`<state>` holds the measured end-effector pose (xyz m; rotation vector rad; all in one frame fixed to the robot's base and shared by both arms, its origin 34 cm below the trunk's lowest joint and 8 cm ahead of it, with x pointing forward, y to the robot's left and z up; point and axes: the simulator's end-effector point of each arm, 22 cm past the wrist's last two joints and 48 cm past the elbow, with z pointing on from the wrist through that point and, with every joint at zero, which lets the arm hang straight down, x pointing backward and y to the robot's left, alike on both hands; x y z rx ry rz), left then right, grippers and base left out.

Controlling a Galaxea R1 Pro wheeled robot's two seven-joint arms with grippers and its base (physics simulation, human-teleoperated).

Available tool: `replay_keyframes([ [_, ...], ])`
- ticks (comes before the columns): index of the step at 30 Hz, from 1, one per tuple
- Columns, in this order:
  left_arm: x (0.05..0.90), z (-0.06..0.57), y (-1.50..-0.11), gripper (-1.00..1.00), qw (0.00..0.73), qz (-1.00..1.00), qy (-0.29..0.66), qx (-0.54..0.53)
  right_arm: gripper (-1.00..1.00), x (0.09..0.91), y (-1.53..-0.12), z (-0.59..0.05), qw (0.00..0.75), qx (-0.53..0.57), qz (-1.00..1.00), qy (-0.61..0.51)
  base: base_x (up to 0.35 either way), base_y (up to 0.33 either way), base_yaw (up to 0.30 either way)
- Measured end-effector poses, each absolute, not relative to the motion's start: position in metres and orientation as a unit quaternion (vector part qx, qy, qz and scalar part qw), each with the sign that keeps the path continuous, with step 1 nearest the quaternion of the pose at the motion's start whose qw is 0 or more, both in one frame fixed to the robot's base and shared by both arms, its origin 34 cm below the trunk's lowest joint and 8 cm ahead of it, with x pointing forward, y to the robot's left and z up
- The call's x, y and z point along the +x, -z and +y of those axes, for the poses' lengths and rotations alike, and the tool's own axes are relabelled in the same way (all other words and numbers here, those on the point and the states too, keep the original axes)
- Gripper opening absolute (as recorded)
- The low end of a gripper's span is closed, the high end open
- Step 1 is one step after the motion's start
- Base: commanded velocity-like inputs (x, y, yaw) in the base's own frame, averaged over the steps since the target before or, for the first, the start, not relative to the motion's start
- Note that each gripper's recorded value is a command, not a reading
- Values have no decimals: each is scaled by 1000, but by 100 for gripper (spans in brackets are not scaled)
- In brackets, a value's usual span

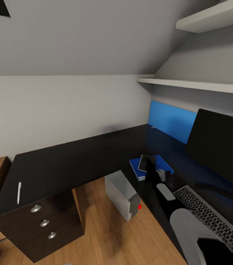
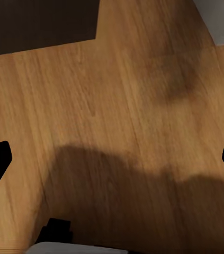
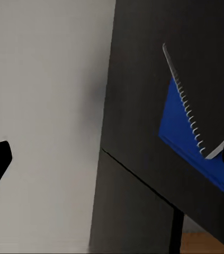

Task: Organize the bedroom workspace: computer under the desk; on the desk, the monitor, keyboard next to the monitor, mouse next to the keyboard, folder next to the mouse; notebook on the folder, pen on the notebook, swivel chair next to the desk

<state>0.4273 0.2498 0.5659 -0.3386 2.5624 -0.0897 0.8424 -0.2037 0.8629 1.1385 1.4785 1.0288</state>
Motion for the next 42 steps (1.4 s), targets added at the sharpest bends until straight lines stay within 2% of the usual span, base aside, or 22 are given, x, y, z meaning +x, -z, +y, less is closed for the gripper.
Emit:
replay_keyframes([
  [6, 426, 251, -574, 100, 272, 953, 32, -126, 100, 835, -857, -169, 508, 427, 668, -338, 0, 0, 0],
  [8, 426, 251, -577, 100, 272, 953, 32, -126, 100, 827, -846, -168, 539, 377, 703, -270, 0, 0, 6],
  [14, 424, 250, -586, 100, 271, 954, 32, -127, 100, 806, -820, -172, 555, 342, 730, -205, 0, 0, 193],
  [42, 418, 249, -623, 100, 267, 955, 32, -127, 100, 797, -853, -177, 562, 339, 730, -188, 0, 0, 287],
])
